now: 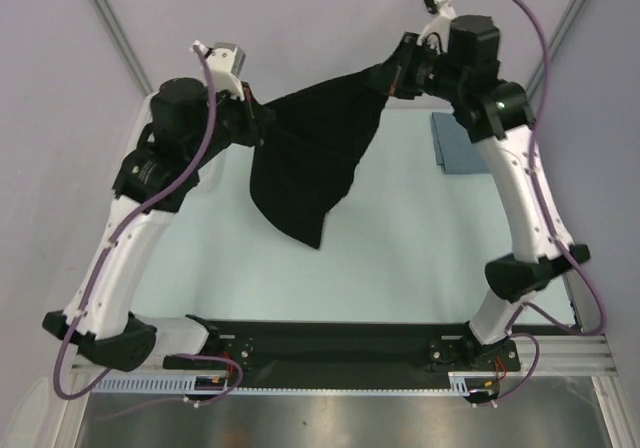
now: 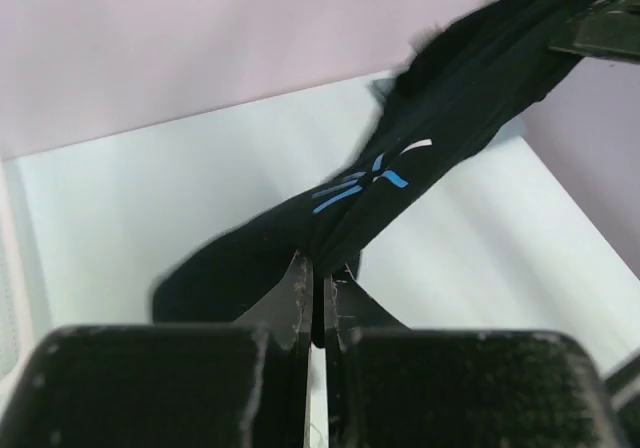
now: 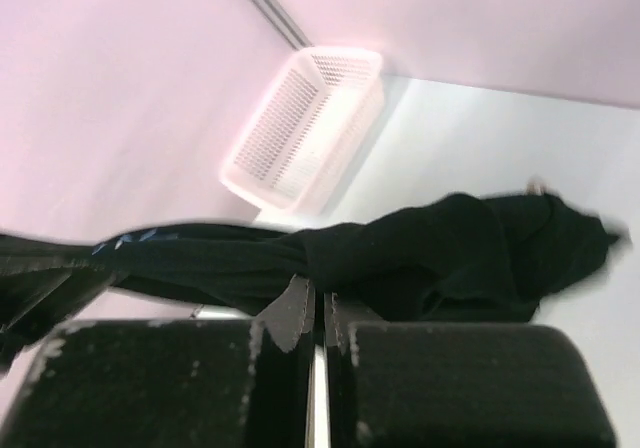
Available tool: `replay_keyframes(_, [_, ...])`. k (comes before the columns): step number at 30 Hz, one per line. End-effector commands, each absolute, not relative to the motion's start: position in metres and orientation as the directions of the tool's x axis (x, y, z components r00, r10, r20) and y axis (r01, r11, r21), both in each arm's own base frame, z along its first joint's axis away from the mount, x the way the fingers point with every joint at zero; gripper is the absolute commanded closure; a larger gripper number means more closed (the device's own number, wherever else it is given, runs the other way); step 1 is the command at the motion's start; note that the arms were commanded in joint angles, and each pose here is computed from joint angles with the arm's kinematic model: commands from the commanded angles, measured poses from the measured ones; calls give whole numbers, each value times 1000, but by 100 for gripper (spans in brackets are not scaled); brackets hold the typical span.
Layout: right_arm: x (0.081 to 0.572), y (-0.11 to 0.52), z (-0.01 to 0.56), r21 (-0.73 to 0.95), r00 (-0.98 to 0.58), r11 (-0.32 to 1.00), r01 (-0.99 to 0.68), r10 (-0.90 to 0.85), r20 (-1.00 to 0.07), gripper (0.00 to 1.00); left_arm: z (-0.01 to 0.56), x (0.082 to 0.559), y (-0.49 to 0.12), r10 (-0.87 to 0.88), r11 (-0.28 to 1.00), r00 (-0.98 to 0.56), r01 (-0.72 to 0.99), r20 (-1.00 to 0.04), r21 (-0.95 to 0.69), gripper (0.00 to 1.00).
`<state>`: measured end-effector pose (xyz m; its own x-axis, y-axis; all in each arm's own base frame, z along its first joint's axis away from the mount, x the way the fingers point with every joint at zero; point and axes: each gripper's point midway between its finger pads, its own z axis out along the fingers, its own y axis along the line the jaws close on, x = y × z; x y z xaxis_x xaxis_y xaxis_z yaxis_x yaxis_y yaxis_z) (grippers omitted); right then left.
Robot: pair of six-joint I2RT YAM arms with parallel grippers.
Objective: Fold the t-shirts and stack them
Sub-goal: Flatten the tshirt out
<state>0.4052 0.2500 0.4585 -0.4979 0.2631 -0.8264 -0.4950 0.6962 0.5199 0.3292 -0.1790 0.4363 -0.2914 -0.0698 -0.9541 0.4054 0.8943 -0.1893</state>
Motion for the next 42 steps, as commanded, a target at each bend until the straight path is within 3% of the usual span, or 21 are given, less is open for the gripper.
replay_keyframes(1, [386,153,456,382,-412,895,-231,266,-872,100,456,286,-128,-14,934,-225,346,-974,-93,100])
replay_keyframes(2, [376,149,446,375,-428,901,-217,257,-866,100,454,279,-135,-24,914,-227,391,-974,-113,100])
replay_keyframes(3, [370,141,387,356,-538,924,-140,231,-811,100,434,282,-140,-21,910,-253,396,-967,-123,100])
replay_keyframes(5, [333,119,365,374,-562,925,-70,274,-781,100,415,270,-152,-33,869,-287,465,-957,-169,100])
replay_keyframes(6, [318,113,344,384,-597,923,-30,291,-748,100,377,267,-166,0,839,-369,505,-929,-201,95])
replay_keyframes(7, [299,108,284,383,-701,922,53,308,-643,100,356,264,-169,14,835,-420,504,-907,-221,90])
replay_keyframes(8, [274,104,273,408,-722,910,69,328,-610,100,334,260,-172,14,835,-484,487,-875,-256,79])
replay_keyframes(9, [256,109,254,439,-768,895,83,338,-544,95,314,257,-170,21,843,-532,464,-846,-271,68])
replay_keyframes(10, [231,111,207,441,-837,885,151,352,-420,71,275,250,-159,43,880,-619,394,-784,-263,48])
replay_keyframes(12, [200,121,194,506,-874,850,147,351,-335,59,255,238,-142,31,912,-646,331,-763,-243,23])
replay_keyframes(13, [195,122,191,512,-878,847,139,344,-331,49,253,239,-131,14,934,-638,284,-770,-218,13])
replay_keyframes(14, [194,119,187,502,-879,855,130,334,-341,32,254,239,-122,-11,948,-624,241,-781,-206,0])
replay_keyframes(17, [236,112,199,508,-839,856,93,342,-424,25,248,246,-118,-42,954,-628,206,-777,-218,0])
replay_keyframes(18, [252,113,187,508,-864,856,98,326,-383,24,237,255,-121,-46,955,-659,192,-751,-226,0])
replay_keyframes(21, [289,103,189,481,-855,871,101,323,-406,23,206,271,-138,-39,945,-735,194,-677,-265,1])
replay_keyframes(26, [322,55,134,340,-835,886,315,429,-345,24,143,281,-138,-100,953,-847,70,-522,-296,0])
replay_keyframes(33, [320,2,84,190,-801,846,498,533,-274,28,81,282,-106,-286,925,-874,-145,-394,-350,5])
replay_keyframes(38, [308,-1,52,166,-835,861,481,507,-212,40,67,296,-104,-291,911,-864,-119,-411,-394,4])
replay_keyframes(42, [307,-1,37,150,-855,872,465,487,-178,42,69,314,-119,-306,879,-840,-69,-448,-472,3])
